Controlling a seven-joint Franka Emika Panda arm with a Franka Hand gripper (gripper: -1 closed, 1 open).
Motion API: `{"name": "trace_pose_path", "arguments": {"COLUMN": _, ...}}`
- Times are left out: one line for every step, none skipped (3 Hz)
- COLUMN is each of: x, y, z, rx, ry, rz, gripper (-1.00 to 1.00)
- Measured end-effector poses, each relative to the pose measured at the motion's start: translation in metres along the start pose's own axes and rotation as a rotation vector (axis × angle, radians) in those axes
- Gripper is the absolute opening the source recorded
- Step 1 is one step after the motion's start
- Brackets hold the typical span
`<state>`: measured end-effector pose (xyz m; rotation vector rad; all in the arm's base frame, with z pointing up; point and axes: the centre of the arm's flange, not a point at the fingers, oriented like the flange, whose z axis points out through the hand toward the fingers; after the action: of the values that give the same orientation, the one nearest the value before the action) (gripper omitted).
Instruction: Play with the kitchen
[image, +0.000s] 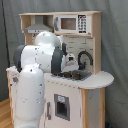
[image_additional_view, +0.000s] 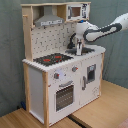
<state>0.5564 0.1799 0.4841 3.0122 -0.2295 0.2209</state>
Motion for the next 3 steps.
{"name": "trace_pose_path", "arguments": {"x": 0.000, "y": 0.000, "z": 0.000, "rx": 0.000, "ry": 0.000, "rz": -0.001, "gripper": -1.00}}
{"name": "trace_pose_path", "arguments": {"x": -0.005, "y": -0.018, "z": -0.042, "rx": -0.020, "ry": 0.046, "rz": -0.028, "gripper": -1.00}}
{"name": "trace_pose_path", "arguments": {"x": -0.009, "y": -0.036, "z": -0.092, "rx": -0.007, "ry": 0.119, "rz": -0.045, "gripper": -1.00}}
